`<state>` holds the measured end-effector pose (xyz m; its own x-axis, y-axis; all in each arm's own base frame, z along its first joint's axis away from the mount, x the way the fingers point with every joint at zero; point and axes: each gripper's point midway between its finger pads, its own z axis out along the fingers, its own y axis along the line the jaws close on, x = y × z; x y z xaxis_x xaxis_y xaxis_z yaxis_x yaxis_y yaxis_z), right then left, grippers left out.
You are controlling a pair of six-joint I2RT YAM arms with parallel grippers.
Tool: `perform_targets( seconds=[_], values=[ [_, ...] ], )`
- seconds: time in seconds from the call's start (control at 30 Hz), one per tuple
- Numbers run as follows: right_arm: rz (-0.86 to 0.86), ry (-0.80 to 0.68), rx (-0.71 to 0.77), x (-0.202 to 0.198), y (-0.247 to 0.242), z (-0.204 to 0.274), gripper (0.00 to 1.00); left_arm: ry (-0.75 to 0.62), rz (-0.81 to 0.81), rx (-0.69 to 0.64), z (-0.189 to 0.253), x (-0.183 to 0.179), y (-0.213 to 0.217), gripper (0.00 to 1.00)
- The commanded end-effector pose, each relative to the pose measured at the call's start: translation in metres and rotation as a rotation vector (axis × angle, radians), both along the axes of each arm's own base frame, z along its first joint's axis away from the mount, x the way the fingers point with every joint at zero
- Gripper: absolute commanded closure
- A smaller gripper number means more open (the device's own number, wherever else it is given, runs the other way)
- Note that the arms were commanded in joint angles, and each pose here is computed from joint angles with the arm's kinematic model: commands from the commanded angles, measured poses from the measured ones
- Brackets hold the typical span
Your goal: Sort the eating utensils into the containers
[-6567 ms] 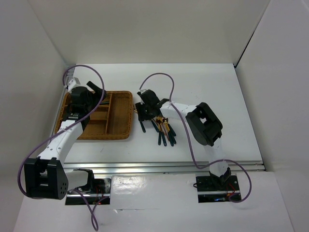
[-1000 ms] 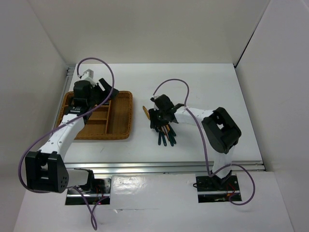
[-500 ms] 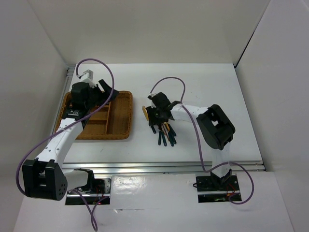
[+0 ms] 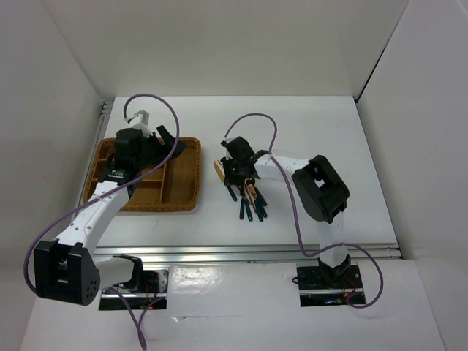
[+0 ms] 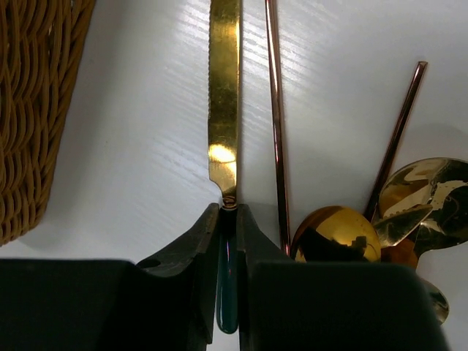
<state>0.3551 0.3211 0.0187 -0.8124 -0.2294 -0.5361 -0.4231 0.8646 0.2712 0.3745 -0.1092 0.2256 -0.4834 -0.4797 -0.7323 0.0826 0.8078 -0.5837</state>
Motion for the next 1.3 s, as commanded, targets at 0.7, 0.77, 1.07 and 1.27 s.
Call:
perform_targets(
  seconds=[0.7, 0.77, 1.07, 1.27],
  values=[
    [-0.281, -0.204, 0.087, 0.044, -0.035, 0.132, 1.0, -0.061, -0.509, -0.159, -0.012, -0.088, -0.102, 0.19],
    [-0.26, -0.214, 0.129, 0.04, -0.031, 0.14, 1.0, -0.04, -0.524, -0.154, -0.023, -0.09, -0.111, 0.19],
    [-0.232, -0.231, 0.367, 0.02, -0.013, 0.185, 1.0, -0.074, -0.533, -0.214, -0.036, -0.074, -0.145, 0.23],
    [-0.199, -0.197, 0.437, 0.007, -0.006, 0.186, 1.0, -0.071, -0.542, -0.225, -0.044, -0.062, -0.166, 0.25]
  ],
)
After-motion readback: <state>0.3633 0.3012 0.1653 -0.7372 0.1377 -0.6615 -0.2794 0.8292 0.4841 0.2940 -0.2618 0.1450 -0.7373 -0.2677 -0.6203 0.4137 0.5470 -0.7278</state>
